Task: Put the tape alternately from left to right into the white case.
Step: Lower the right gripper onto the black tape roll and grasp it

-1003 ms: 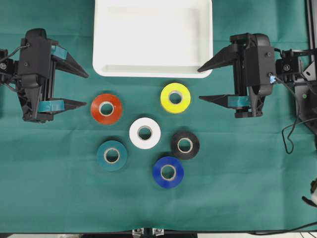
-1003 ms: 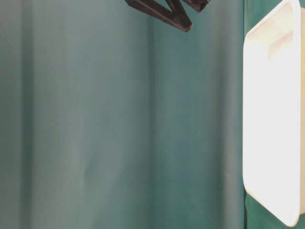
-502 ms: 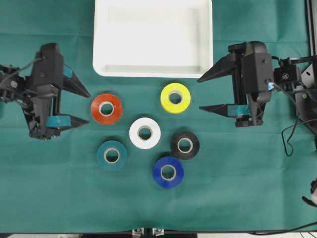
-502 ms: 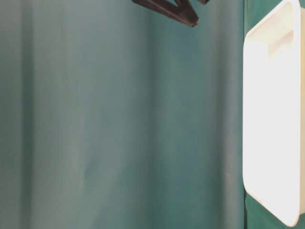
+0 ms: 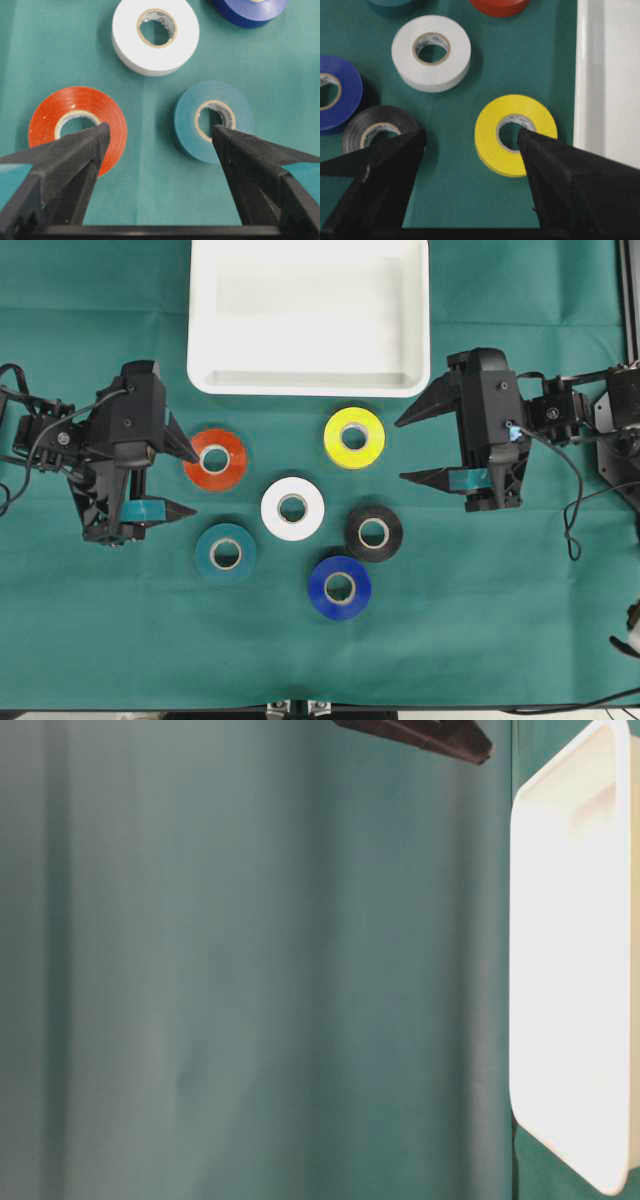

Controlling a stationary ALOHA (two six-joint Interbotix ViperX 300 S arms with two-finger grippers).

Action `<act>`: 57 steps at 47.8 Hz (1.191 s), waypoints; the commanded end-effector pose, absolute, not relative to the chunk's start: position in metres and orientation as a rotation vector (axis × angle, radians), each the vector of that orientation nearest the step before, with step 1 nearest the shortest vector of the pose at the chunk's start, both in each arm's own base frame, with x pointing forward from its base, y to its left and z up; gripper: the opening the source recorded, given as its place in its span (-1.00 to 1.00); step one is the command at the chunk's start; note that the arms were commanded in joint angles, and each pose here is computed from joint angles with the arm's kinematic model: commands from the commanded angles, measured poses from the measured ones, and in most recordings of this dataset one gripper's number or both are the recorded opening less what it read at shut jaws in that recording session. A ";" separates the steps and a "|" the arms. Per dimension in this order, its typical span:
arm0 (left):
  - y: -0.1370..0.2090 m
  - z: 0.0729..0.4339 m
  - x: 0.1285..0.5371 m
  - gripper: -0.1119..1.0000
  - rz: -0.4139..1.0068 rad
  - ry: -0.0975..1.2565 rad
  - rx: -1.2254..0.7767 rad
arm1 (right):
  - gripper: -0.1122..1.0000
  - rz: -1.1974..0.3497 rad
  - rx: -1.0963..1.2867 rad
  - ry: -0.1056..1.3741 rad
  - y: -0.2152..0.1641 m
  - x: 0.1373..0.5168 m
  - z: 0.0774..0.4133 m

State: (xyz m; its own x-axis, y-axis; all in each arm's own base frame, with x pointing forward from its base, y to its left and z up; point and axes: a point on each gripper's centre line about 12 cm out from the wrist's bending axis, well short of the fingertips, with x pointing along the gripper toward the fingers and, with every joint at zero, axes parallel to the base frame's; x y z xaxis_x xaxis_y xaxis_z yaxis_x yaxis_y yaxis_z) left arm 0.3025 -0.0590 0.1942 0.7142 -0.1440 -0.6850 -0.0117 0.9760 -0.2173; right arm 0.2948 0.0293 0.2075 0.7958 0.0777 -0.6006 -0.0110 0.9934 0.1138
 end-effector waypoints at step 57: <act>-0.061 0.202 0.306 0.23 -0.083 0.746 -0.209 | 0.66 0.092 0.133 0.892 0.075 0.338 0.167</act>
State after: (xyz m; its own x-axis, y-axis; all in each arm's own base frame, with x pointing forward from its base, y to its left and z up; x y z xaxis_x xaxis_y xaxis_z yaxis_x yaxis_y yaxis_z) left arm 0.3027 -0.0590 0.1932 0.7122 -0.1433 -0.6872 -0.0093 0.9769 -0.2133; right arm 0.3299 0.0715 0.1609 0.6206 0.1316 -0.7730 -0.0207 0.9882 0.1517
